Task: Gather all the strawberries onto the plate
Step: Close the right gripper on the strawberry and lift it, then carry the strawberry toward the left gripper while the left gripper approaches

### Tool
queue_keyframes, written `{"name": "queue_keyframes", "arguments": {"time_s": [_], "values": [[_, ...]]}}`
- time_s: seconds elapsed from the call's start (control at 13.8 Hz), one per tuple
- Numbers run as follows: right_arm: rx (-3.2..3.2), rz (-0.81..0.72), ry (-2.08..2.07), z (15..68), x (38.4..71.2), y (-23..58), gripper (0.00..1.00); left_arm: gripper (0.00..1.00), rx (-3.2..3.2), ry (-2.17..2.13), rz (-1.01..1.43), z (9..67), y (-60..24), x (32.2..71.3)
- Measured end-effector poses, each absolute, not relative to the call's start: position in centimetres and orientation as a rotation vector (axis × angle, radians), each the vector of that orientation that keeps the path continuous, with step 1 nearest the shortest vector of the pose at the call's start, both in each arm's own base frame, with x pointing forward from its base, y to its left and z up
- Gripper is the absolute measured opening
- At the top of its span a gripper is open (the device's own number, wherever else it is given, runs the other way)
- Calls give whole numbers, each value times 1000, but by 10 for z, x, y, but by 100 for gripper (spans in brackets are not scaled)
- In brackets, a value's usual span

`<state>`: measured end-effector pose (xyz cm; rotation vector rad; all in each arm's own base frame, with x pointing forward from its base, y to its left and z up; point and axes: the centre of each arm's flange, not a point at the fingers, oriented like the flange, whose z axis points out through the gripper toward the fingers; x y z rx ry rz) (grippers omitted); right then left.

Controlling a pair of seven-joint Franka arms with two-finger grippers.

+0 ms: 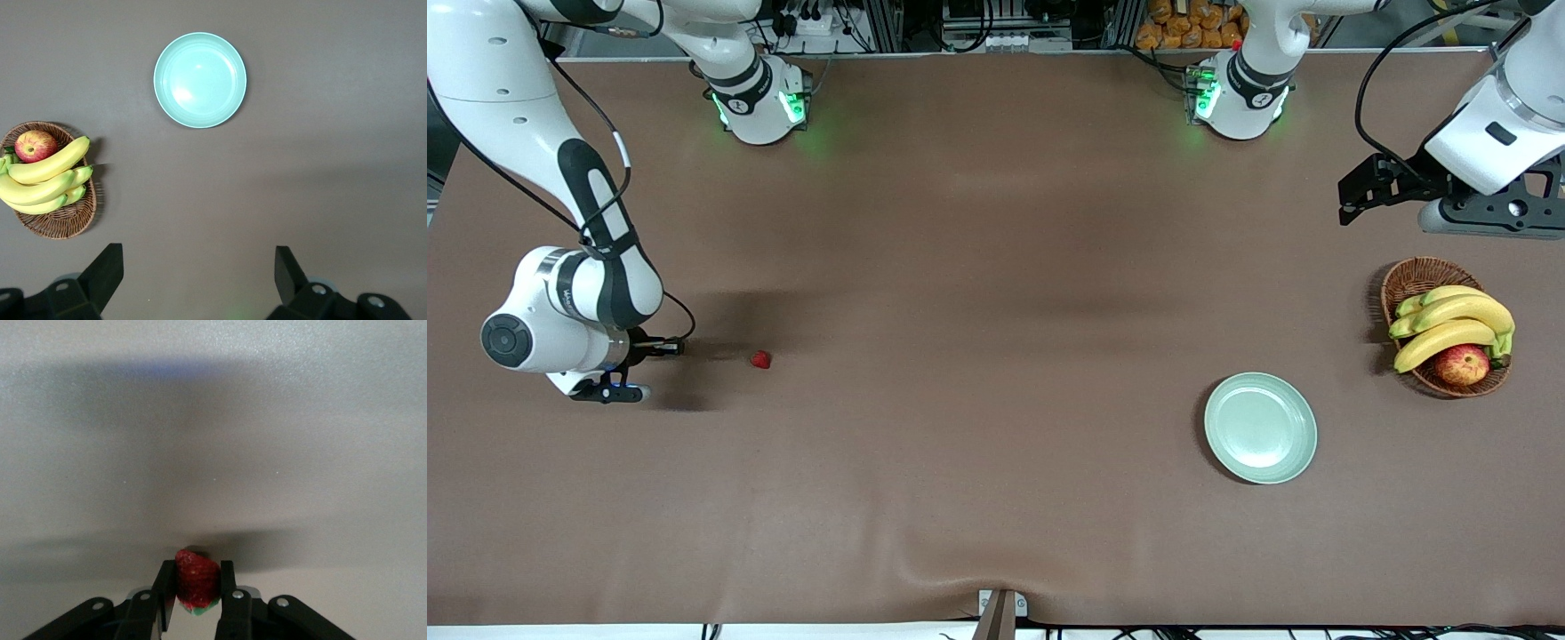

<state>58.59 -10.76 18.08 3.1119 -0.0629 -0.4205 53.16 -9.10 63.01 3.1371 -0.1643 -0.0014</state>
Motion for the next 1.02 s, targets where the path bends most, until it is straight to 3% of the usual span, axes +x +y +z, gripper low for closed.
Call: {"name": "queue_keyframes", "arguments": {"time_s": [0.22,0.58,0.8,1.02], "values": [[3121,-377,-38,197,600,-101,31,100,3137,-164,-1,630,-91,532],[3192,-166,82,326,658,-1,31,100,3137,-165,-1,630,-91,532],[3221,-146,-11,346,656,97,31,100,3140,-151,-17,625,-87,535],[3216,-176,44,340,634,198,31,100,3144,-27,-92,597,-45,555]]}}
